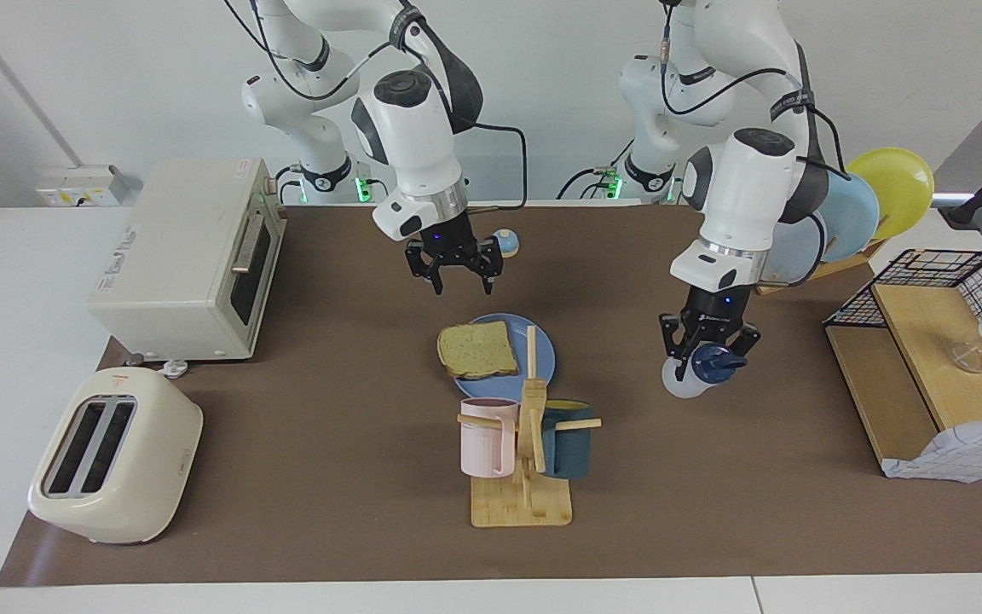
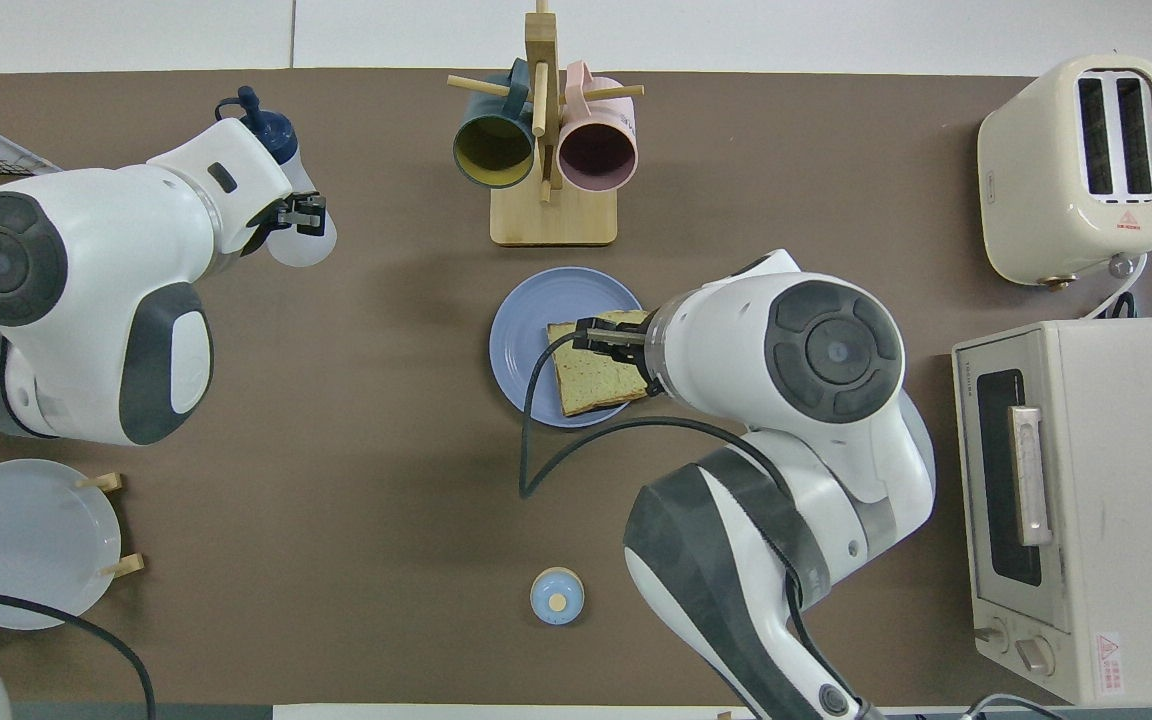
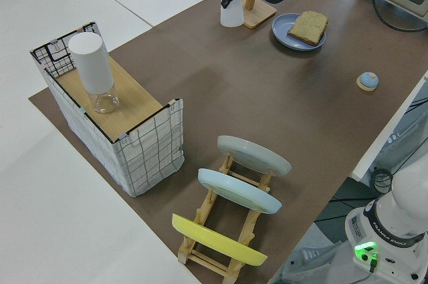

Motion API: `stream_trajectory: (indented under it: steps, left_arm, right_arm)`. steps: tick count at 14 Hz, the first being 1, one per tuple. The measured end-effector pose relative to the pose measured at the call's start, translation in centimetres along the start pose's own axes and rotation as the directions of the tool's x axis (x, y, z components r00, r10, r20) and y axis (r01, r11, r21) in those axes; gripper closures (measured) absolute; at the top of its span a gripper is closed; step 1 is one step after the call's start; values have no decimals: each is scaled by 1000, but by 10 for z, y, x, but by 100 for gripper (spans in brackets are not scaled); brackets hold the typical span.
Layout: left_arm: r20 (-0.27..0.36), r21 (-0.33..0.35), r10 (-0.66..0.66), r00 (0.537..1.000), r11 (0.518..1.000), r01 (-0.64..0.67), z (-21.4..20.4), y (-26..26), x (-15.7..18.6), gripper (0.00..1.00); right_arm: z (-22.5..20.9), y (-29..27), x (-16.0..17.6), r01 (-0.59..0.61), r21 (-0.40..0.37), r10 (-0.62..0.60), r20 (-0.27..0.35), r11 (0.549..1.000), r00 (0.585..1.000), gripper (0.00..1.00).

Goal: Put bread on plate and add seasoning

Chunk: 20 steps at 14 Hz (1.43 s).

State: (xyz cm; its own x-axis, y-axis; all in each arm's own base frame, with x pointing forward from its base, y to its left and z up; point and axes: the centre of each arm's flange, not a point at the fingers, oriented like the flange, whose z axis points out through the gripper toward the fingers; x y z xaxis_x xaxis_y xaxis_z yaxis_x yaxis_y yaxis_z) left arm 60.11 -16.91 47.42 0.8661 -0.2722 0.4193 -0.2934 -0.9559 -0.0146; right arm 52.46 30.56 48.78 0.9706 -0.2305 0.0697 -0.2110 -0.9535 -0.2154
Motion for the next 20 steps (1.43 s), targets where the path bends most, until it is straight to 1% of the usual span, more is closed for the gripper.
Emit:
stream_trajectory:
  steps: [2,3,4,5,6,7,8,9,10,11,12,13,14,16,19,20]
  left_arm:
    - [50,-46,72,996,997,-70,-25,-3,-5,59]
    - [72,-77,106,992,992,-100,-38,-4,-9,59]
    - [91,-105,132,987,987,-122,-50,-5,-13,59]
    - [107,-127,153,982,982,-139,-61,-7,-16,59]
    - [116,-143,174,978,977,-157,-70,-7,-19,59]
    - [122,-160,220,968,967,-200,-77,-8,-22,59]
    - [121,-182,304,945,943,-280,-82,-8,-25,59]
    - [112,-209,406,907,902,-377,-86,-9,-28,59]
    - [107,-234,486,867,860,-453,-89,-10,-31,59]
    - [107,-258,539,835,827,-500,-92,-10,-35,59]
    - [111,-281,575,811,801,-529,-96,-10,-38,59]
    - [114,-300,600,792,780,-549,-99,-8,-41,59]
    - [115,-317,622,774,762,-565,-102,-5,-44,59]
    - [113,-355,679,725,709,-609,-105,6,-50,59]
    - [105,-417,762,639,617,-667,-109,27,-58,59]
    - [95,-432,786,611,585,-686,-112,34,-61,59]
  right_arm:
    - [-14,5,9,-26,-6,26,33,1000,999,0]
    - [-19,9,11,-38,-9,39,50,999,998,0]
    - [-26,12,11,-58,6,57,74,998,996,0]
    - [-36,13,9,-81,39,77,102,996,992,0]
    - [-50,12,5,-98,74,89,117,992,989,0]
    - [-64,12,2,-103,102,91,116,989,989,0]
    - [-77,12,-2,-100,121,87,109,988,990,0]
    - [-87,12,-6,-97,132,82,115,986,990,0]
    - [-92,11,-10,-105,157,83,140,982,987,0]
    - [-95,8,-13,-125,197,90,176,973,980,0]
    - [-97,6,-13,-153,236,103,211,960,972,0]
    - [-100,7,-10,-173,261,114,227,950,967,0]
    - [-105,8,-6,-182,278,119,228,943,966,0]
    - [-121,2,1,-178,309,114,214,934,970,0]
    - [-159,-24,10,-180,403,83,246,897,966,0]
    - [-169,-31,15,-179,422,80,242,889,967,0]
